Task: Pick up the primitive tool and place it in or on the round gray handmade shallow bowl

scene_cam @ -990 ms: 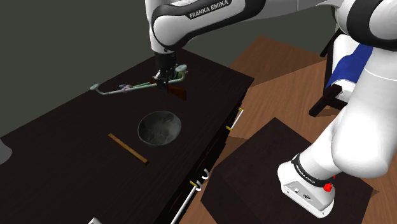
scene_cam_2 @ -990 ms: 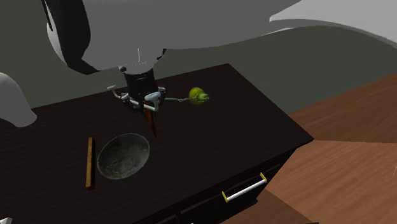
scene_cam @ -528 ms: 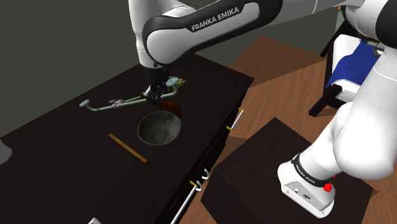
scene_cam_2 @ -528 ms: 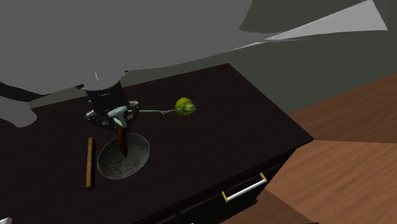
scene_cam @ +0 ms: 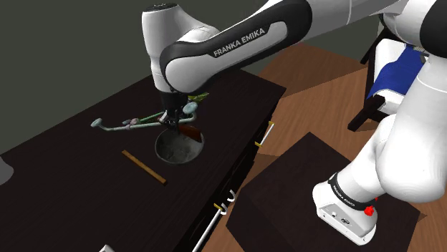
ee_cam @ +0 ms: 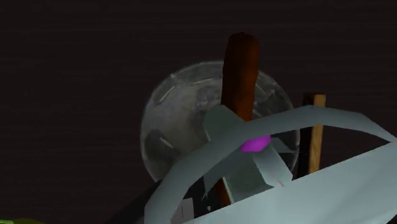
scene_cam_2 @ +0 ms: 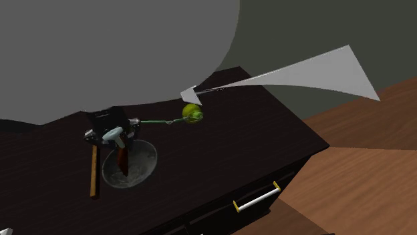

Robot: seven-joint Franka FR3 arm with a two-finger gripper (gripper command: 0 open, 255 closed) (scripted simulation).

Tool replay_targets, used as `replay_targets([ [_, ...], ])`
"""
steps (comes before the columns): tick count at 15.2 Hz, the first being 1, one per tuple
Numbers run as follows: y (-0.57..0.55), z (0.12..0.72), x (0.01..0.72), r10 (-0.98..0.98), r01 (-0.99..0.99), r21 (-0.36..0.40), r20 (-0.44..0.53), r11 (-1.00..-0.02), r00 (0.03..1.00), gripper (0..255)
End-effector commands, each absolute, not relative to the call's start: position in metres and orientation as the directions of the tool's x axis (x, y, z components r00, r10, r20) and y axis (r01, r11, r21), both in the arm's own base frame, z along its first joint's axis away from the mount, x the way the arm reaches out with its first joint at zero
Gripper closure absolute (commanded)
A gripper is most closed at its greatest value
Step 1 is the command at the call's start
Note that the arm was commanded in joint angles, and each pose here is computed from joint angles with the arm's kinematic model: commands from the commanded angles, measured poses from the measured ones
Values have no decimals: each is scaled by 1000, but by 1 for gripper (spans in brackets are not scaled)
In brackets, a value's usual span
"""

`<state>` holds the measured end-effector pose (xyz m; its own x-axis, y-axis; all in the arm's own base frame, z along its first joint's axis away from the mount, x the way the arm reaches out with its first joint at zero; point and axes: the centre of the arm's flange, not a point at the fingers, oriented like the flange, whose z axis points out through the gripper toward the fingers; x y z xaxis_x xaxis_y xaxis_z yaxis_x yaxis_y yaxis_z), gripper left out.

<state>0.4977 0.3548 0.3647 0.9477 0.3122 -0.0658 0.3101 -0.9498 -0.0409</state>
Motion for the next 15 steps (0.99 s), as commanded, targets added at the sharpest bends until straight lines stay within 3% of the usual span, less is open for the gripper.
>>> replay_targets([
  [1, 354, 354, 497, 311, 309, -41, -65, -950, 948, 255],
  [15, 354, 320, 497, 311, 309, -41, -65, -950, 948, 255],
])
